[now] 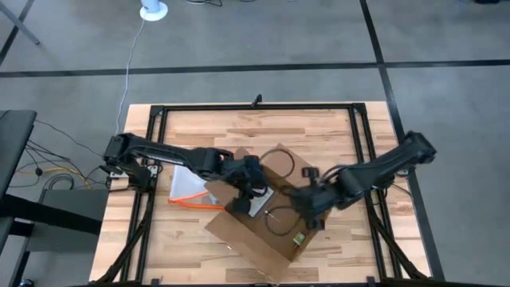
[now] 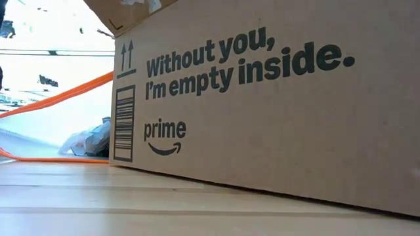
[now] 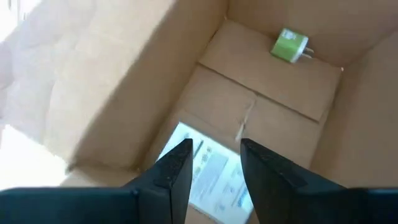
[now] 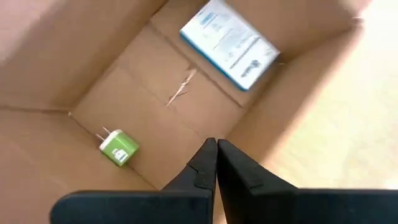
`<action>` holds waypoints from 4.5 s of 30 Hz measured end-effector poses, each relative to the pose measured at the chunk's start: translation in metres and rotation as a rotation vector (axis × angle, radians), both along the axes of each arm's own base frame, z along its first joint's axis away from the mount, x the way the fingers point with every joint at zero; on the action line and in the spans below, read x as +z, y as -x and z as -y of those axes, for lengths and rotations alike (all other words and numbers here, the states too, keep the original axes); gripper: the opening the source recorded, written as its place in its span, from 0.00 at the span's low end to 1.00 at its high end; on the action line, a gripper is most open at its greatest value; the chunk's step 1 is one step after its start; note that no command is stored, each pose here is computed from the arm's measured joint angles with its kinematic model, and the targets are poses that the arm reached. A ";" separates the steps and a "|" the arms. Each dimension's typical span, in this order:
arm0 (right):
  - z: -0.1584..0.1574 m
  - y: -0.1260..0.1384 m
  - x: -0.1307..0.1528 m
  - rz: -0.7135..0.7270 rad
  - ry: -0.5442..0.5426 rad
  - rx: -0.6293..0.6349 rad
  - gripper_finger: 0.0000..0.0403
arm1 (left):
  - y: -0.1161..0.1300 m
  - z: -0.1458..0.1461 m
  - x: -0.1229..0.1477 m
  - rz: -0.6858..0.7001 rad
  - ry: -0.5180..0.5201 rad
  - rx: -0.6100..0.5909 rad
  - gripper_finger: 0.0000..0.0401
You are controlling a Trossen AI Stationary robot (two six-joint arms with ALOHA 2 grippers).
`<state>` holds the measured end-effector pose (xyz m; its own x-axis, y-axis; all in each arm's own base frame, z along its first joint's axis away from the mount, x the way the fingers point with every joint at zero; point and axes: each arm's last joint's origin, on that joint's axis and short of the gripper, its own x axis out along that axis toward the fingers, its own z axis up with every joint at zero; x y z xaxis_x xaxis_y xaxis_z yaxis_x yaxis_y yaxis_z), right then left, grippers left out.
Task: Unpack boxes
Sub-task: Put the white box into the white zip bag
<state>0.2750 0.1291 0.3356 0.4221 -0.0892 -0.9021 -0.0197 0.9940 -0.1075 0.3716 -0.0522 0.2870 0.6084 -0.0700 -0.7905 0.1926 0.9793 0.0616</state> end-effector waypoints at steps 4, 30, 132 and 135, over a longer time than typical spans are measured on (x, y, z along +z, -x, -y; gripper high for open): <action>0.013 0.027 0.024 0.075 0.038 -0.103 0.00 | -0.010 0.001 -0.022 -0.084 0.000 0.012 0.30; -0.009 0.078 -0.024 0.138 0.008 -0.473 0.00 | -0.049 0.006 -0.092 -0.288 -0.251 -0.178 0.30; -0.121 0.003 -0.149 0.156 -0.642 -0.993 0.00 | -0.011 0.077 -0.077 0.047 -0.617 -0.728 0.27; -0.121 0.002 -0.149 0.150 -0.643 -0.981 0.00 | -0.003 0.069 -0.055 0.060 -0.524 -0.557 0.27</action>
